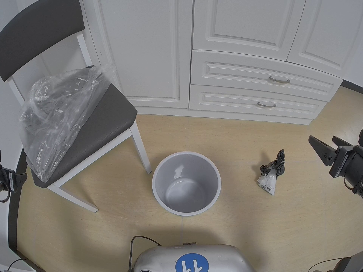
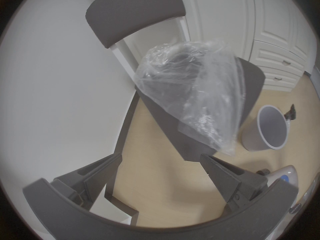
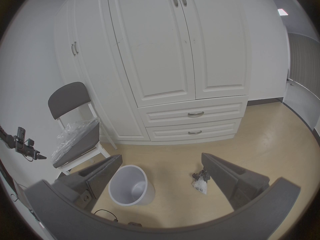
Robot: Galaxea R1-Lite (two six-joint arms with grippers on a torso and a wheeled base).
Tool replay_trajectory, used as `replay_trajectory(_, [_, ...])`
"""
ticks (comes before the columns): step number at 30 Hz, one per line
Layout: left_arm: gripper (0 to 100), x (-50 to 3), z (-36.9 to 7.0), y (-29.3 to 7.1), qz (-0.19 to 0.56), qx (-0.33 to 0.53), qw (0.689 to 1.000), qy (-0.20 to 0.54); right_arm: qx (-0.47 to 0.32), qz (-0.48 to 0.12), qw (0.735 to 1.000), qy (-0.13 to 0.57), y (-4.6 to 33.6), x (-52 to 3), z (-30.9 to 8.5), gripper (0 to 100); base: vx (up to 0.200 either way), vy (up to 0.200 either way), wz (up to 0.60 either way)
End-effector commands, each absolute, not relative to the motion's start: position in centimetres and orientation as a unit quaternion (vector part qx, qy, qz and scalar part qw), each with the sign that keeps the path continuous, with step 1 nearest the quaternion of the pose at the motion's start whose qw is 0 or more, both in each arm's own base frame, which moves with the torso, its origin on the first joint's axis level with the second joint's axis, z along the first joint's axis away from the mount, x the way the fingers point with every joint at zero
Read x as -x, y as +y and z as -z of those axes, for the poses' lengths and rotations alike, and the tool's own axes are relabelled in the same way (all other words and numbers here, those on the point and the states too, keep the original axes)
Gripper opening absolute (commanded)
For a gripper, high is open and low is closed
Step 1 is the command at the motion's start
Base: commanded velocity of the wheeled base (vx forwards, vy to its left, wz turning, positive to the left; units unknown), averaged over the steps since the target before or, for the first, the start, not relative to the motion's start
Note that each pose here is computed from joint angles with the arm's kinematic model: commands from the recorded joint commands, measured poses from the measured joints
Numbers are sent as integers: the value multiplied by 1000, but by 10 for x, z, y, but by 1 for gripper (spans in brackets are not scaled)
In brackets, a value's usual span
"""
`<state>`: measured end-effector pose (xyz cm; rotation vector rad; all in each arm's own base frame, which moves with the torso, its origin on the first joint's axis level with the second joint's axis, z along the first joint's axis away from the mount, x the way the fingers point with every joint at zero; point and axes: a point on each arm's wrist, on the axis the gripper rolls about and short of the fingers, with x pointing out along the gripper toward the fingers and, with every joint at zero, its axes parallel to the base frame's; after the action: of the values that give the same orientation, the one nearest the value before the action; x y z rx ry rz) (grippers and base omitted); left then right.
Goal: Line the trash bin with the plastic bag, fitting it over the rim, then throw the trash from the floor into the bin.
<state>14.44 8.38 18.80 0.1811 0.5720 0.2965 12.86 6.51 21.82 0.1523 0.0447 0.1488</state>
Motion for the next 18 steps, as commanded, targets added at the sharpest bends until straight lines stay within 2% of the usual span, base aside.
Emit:
replay_trajectory(1, [100,-121,-200,51,-71,-106,962,242,-73,-75,994,27,65,-128,-215,100,0,0,0])
replay_trajectory(8, [100,-138,-191,40,-19,-114,958,264,-66,-73,994,41,68,-133,-209,100,0,0,0])
replay_trajectory(11, [100,-158,-180,45,-34,-121,950,285,-64,-74,994,47,69,-135,-207,100,0,0,0])
replay_trajectory(18, [100,-189,-159,61,-101,-134,948,271,-60,-78,994,55,71,-135,-202,100,0,0,0])
